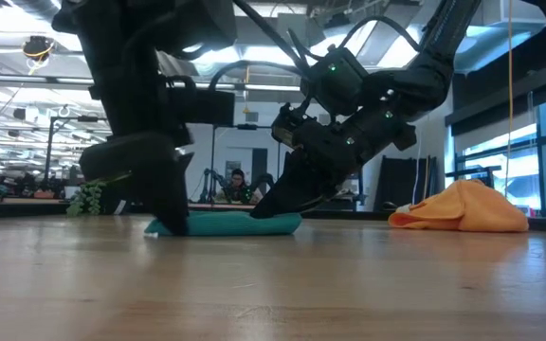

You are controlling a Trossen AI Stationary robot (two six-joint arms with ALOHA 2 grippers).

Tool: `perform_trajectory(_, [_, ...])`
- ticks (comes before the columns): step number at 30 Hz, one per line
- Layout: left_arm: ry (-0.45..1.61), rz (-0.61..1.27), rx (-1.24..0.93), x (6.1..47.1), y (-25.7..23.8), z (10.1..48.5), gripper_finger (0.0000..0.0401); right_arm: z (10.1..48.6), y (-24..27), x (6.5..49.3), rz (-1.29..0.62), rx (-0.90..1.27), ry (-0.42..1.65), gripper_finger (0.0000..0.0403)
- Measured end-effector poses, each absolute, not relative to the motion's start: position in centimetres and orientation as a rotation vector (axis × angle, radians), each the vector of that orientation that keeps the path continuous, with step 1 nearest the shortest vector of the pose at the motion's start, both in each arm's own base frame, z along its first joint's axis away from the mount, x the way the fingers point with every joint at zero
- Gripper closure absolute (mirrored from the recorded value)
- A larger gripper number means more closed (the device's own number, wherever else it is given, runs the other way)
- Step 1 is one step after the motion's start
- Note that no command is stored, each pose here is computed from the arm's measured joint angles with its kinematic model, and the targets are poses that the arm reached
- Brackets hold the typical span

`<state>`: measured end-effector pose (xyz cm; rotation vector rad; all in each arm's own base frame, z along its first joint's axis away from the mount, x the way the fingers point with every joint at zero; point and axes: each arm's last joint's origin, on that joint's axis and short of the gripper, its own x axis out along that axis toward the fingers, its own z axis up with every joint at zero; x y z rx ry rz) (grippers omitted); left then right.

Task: Roll microfiber towels into tight, uniform cylinder then place into a basket
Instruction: Roll the blue microfiber cloth

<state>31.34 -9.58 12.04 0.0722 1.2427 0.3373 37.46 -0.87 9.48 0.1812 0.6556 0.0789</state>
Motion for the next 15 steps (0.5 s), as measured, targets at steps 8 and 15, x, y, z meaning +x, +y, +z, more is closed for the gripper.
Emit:
perform_trajectory(8, [1.229,0.341,0.003,31.1,-9.4,13.1,0.0396,9.5,-0.9,37.4,0.079,0.181,0.662,0.024])
perform_trajectory(15, [1.187,0.311,-0.112,30.7,-7.9,16.1,0.0399,9.4,-0.8,37.4,0.086,0.181,0.67,0.024])
